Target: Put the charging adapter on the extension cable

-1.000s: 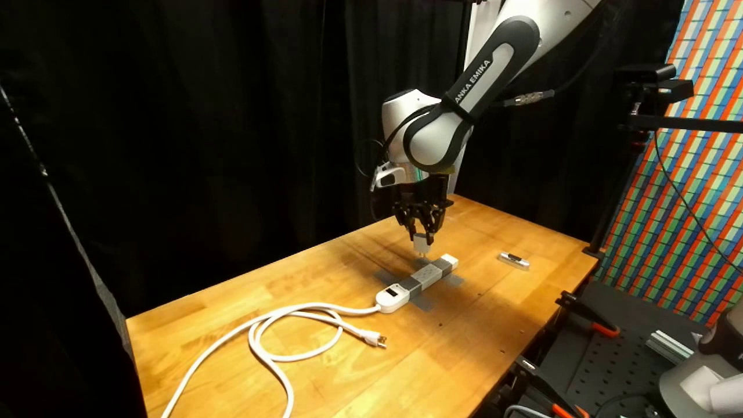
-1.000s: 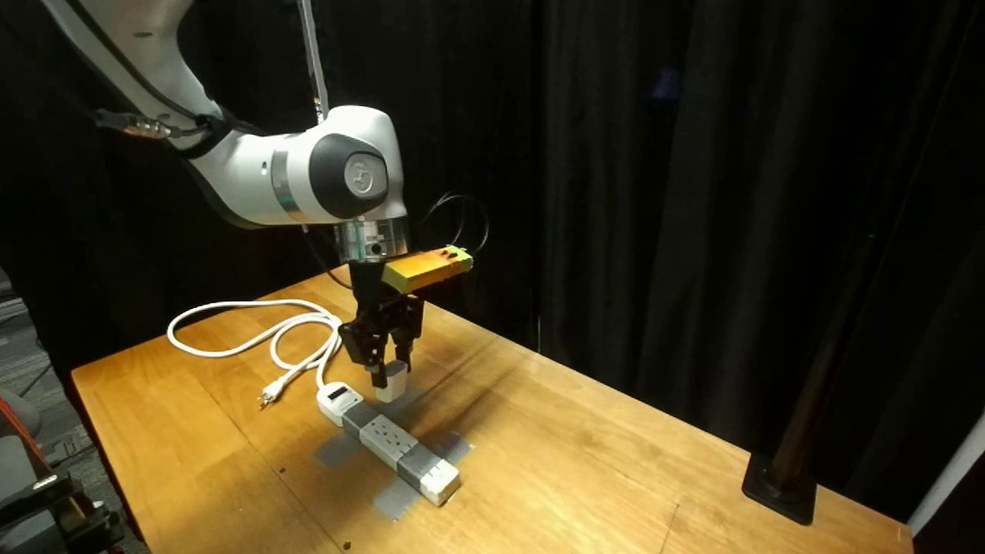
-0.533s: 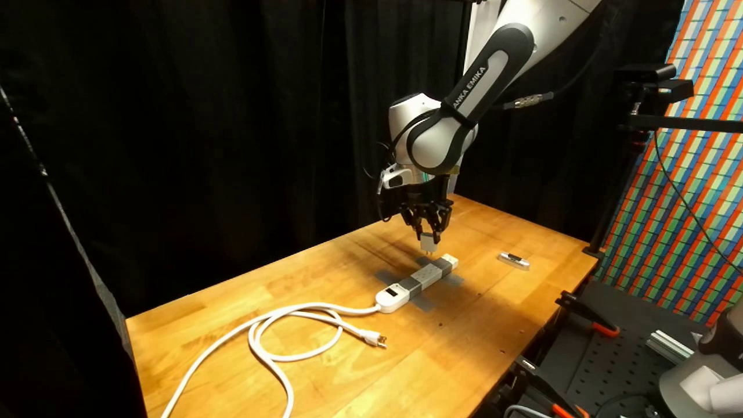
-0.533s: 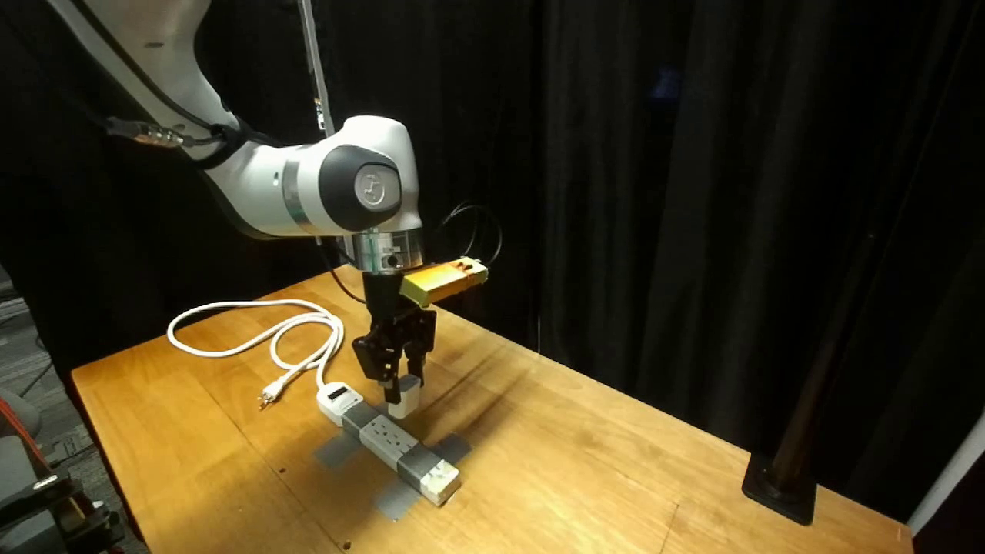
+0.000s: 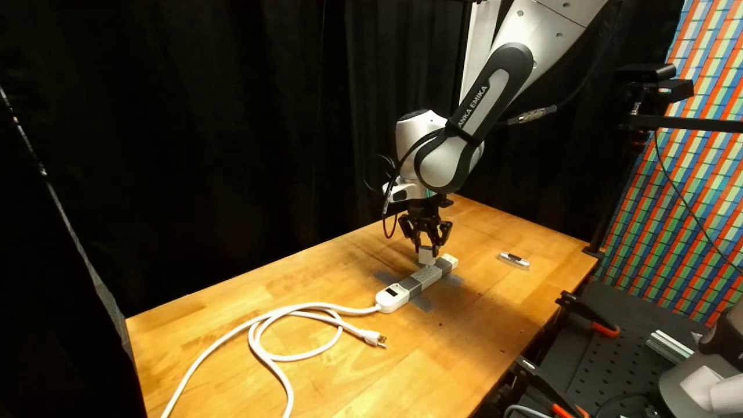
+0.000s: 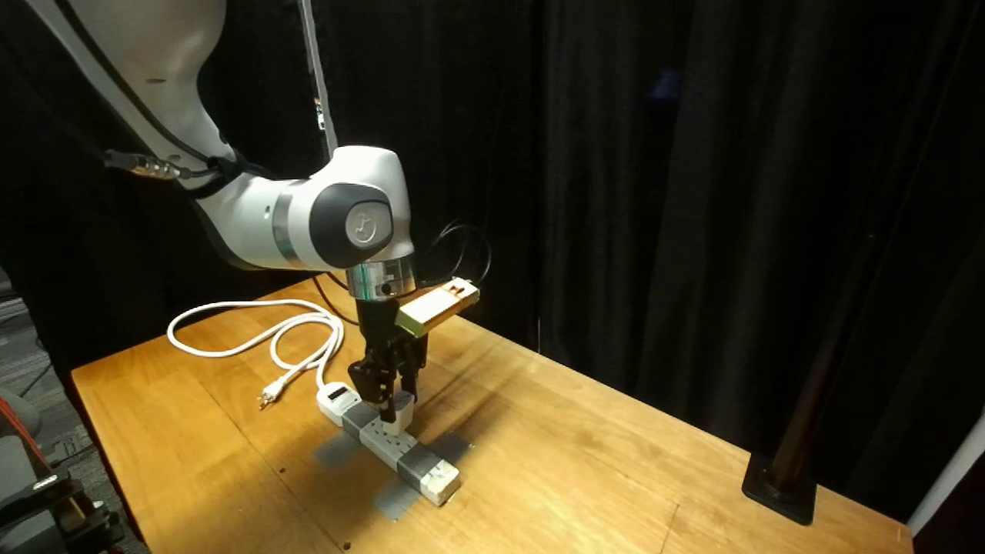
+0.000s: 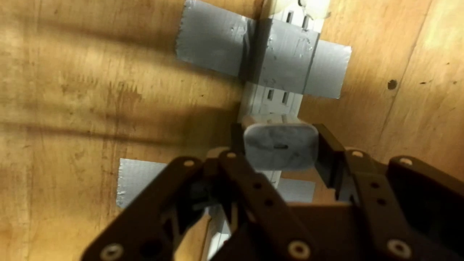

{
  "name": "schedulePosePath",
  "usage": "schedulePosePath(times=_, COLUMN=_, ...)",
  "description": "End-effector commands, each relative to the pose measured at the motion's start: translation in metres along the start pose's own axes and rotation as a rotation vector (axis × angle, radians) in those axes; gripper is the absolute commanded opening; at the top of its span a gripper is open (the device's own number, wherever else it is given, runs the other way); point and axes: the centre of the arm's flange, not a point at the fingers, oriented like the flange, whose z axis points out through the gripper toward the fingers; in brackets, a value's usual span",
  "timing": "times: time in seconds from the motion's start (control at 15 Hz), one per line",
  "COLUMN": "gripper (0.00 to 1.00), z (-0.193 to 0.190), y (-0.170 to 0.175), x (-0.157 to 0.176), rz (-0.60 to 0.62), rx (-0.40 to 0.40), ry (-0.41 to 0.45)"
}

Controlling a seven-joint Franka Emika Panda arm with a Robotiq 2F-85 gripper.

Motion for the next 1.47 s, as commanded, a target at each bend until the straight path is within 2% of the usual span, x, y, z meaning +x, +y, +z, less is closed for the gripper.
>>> schedulePosePath(times=0.0, gripper=0.23, z=0.002, y=-0.007, x=0.003, rz=-0.045, rx=-0.05, ry=0.016)
schedulePosePath(times=0.27, gripper=0.23, z=0.0, y=-0.012, x=0.003, rz=-0.074, rx=-0.035, ry=0.026)
schedulePosePath(times=0.8, gripper=0.23, z=0.006, y=-0.019, x=0.001, rz=-0.04, rx=-0.043, ry=0.03)
schedulePosePath(times=1.27, gripper=0.23, z=0.004, y=-0.044, x=0.0, rz=-0.002, rx=-0.111, ry=0.032)
schedulePosePath(times=1.4, gripper=0.23, z=0.006, y=-0.048, x=0.002, rz=0.004, rx=-0.107, ry=0.036)
